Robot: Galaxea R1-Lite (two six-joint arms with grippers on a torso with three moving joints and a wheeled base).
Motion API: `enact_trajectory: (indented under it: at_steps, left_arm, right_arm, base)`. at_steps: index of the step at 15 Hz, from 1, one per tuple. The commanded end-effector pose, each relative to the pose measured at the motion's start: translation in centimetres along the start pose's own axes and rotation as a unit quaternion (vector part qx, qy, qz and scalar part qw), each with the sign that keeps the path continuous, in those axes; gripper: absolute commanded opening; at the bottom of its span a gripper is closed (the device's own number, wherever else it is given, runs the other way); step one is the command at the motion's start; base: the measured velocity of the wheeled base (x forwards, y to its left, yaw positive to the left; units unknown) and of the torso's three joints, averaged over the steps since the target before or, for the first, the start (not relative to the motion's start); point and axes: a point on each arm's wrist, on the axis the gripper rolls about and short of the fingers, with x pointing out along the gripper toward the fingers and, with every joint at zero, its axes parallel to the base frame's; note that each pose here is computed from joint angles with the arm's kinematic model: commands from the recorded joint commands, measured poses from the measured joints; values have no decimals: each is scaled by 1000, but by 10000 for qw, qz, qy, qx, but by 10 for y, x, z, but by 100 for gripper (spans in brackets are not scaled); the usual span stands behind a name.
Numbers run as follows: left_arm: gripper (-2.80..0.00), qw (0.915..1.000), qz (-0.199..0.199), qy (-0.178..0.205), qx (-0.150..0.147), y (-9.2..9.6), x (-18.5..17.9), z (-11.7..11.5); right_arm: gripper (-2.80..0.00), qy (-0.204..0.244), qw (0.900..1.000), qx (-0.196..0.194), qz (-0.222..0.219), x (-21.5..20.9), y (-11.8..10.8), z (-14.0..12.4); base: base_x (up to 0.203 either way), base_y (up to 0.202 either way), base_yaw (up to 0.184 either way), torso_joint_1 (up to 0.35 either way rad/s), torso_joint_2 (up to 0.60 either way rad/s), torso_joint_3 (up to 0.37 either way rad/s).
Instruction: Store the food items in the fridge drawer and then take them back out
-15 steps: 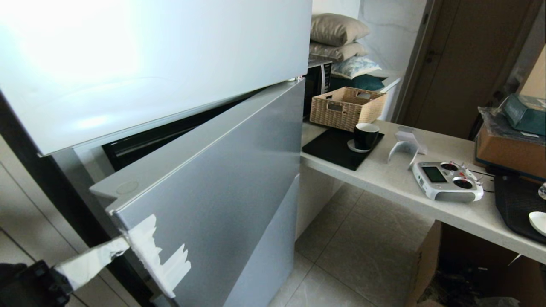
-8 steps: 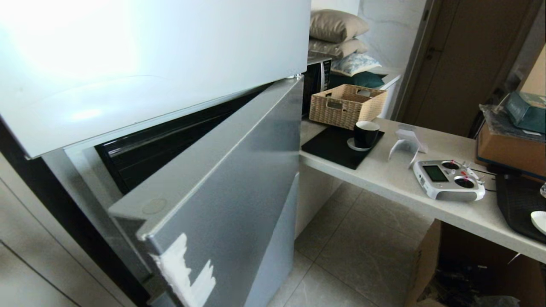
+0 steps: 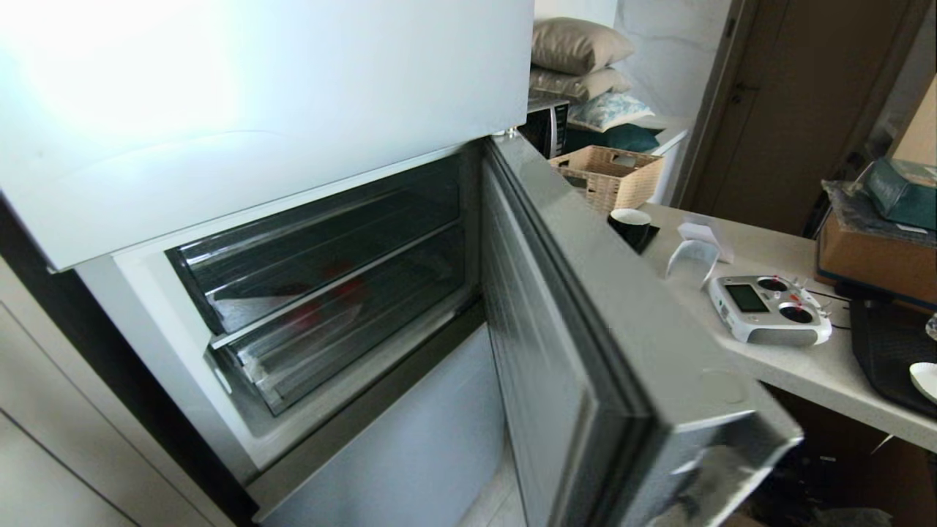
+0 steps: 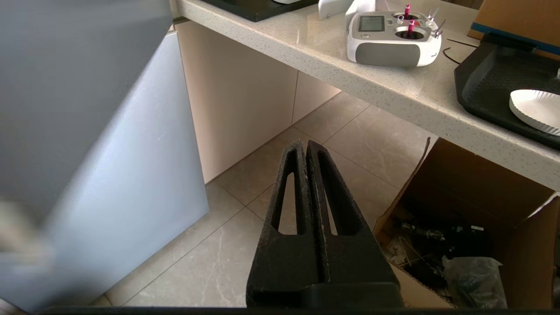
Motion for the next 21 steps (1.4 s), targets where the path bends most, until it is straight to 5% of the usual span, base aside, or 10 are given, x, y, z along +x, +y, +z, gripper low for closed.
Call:
enact_trajectory:
  at_steps: [1,2,4,8,12,15,21]
  left_arm:
    - [-280,9841,1153,-166,1343,10,-9,-16]
    - [-280,9646,1780,-36,1946,18,-10,-26]
    - [-280,9340,2670,-103,2370,26,-11,-36]
    - [-280,9034,3292,-22,2748,31,-18,-58]
    - [-280,9340,2151,232,2843,28,-34,-86]
    - [-280,9472,2411,158,2107,30,-35,-88]
    - [-280,9491,2427,121,2002,30,-35,-88]
  right_arm:
    - [-280,4,10000,-25,6,0,0,0]
    - [-280,5,10000,-5,6,0,0,0]
    - [-280,5,10000,-5,6,0,0,0]
    - [-280,5,10000,-4,6,0,0,0]
    - [-280,3,10000,26,6,0,0,0]
    - [-280,5,10000,26,-1,0,0,0]
    - [-280,5,10000,33,-2,0,0,0]
  base:
    - [0,0,0,0,0,0]
    - [0,0,0,0,0,0]
    - [0,0,0,0,0,0]
    - [0,0,0,0,0,0]
    - [0,0,0,0,0,0]
    - [0,0,0,0,0,0]
    - [0,0,0,0,0,0]
